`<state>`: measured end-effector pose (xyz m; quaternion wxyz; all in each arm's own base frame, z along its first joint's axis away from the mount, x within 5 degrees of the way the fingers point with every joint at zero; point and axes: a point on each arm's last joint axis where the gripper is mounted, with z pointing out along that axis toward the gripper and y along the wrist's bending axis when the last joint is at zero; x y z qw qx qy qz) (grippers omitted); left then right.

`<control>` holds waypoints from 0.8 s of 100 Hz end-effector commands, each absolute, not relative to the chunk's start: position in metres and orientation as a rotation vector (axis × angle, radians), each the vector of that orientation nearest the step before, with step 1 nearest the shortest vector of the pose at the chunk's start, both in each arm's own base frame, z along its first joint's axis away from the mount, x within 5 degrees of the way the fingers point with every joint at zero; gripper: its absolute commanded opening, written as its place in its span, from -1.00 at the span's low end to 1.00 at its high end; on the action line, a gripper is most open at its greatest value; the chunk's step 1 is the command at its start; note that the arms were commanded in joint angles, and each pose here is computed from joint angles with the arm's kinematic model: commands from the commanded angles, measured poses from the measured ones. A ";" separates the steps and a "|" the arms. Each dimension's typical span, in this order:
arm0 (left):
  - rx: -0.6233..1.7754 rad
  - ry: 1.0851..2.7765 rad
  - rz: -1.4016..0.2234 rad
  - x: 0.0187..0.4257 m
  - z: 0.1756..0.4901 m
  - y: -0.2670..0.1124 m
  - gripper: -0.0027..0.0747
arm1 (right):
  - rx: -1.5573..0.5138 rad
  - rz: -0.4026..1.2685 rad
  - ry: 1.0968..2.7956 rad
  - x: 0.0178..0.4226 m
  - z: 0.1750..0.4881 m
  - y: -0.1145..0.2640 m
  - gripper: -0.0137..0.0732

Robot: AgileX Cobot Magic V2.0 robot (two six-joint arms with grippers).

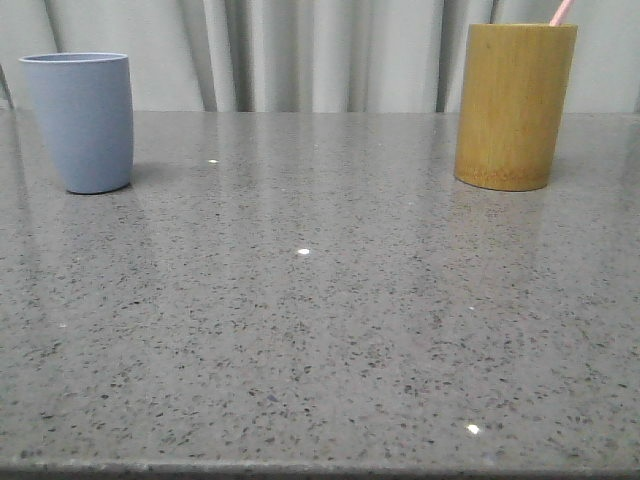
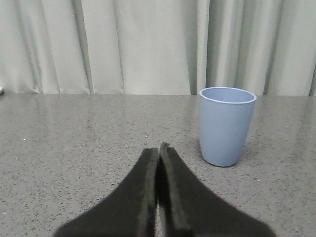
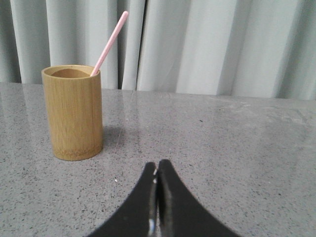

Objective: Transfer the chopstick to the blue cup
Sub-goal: 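Reach the left gripper down to the light blue cup and grasp it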

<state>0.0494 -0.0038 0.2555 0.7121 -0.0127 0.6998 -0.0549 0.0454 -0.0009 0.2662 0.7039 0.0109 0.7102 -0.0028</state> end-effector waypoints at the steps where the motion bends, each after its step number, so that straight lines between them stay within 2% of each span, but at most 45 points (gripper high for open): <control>1: -0.055 1.565 -0.172 0.053 0.288 -0.005 -0.98 | 0.025 -0.014 1.585 0.048 0.298 -0.001 -0.84; 17: -0.061 1.758 -0.246 0.070 0.330 -0.011 -0.98 | 0.027 -0.014 1.689 0.061 0.345 -0.002 -0.84; 27: -0.039 1.938 -0.266 0.085 0.354 -0.015 -0.98 | 0.028 -0.013 1.772 0.070 0.371 -0.002 -0.84; 36: -0.016 2.064 -0.279 0.098 0.375 -0.018 -0.98 | 0.029 -0.012 1.860 0.079 0.384 -0.002 -0.84; 45: 0.008 2.107 -0.274 0.109 0.391 -0.019 -0.98 | 0.030 -0.012 1.911 0.087 0.392 -0.002 -0.84; 80: 0.034 2.192 -0.262 0.133 0.389 -0.020 -0.98 | 0.031 -0.012 1.955 0.098 0.390 -0.002 -0.84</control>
